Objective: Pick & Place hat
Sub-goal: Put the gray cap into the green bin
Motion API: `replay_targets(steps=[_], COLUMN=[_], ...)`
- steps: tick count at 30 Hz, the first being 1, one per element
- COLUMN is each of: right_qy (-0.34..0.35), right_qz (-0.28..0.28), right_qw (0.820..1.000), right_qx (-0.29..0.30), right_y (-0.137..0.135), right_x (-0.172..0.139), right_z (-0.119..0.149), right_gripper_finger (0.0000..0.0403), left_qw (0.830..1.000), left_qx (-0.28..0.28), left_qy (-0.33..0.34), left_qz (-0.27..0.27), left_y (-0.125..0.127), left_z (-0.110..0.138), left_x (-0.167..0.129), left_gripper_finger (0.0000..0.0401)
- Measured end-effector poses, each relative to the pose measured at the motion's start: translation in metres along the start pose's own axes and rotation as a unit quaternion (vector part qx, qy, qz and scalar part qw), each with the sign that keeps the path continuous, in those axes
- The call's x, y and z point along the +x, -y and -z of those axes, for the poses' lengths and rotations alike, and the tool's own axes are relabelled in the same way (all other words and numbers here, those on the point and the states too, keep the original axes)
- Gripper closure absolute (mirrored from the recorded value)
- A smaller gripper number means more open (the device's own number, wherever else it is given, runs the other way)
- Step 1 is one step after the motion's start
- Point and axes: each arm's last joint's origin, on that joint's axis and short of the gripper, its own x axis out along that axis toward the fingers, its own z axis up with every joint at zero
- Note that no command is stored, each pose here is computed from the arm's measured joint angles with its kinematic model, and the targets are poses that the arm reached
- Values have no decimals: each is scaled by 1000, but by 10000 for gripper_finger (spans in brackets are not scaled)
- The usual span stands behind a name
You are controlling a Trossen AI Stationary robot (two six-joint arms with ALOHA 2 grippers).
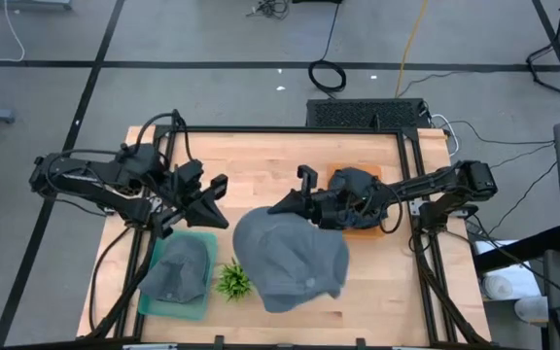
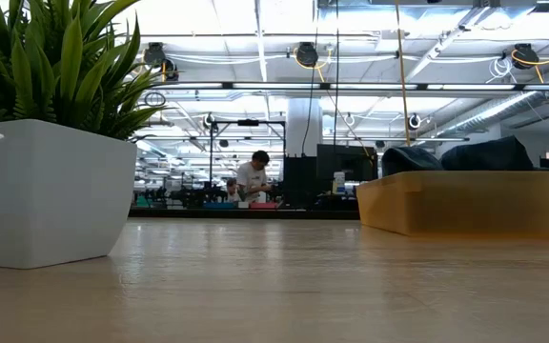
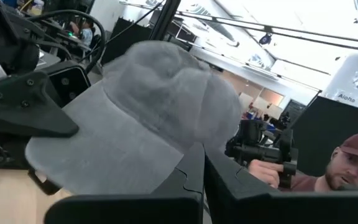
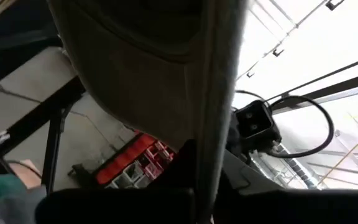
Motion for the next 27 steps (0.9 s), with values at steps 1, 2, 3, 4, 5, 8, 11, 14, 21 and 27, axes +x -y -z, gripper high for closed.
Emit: replay_targets(steps=[1, 2, 3, 4, 5, 8, 11, 14, 21, 27], right_qy=[-1, -2, -2, 0, 3, 8, 20, 31, 31, 31], right_qz=[-1, -1, -1, 1, 4, 3, 9, 16, 12, 3], right_qw=[1000, 1000, 1000, 1000, 1000, 1000, 998, 997, 996, 996], right_qx=[-5, -5, -7, -10, -12, -29, -57, -63, -78, -84], right_y=[-1, -1, 0, 1, 2, 4, 5, 9, 9, 10], right_x=[-1, -1, -2, -2, -2, -3, -3, -4, -4, -4], right_z=[1, 0, 0, -1, -2, -9, -13, -19, -23, -20], right_gripper_finger=[398, 399, 400, 400, 400, 401, 401, 402, 402, 402], left_qw=[1000, 1000, 1000, 1000, 1000, 997, 993, 993, 993, 994], left_qx=[-1, -5, -12, -19, -28, -67, -90, -90, -95, -105], left_qy=[0, -1, 0, 1, 1, -2, 6, 9, 6, -7], left_qz=[-1, -2, -4, -8, -14, -44, -72, -77, -76, -17], left_y=[0, -1, -2, -2, -4, -11, -18, -20, -27, -31], left_z=[0, 0, 0, -1, -1, 0, 0, 0, 2, 7], left_x=[0, 0, 0, -1, -2, -4, -4, -2, 5, 21], left_gripper_finger=[401, 401, 401, 400, 400, 399, 390, 373, 312, 262])
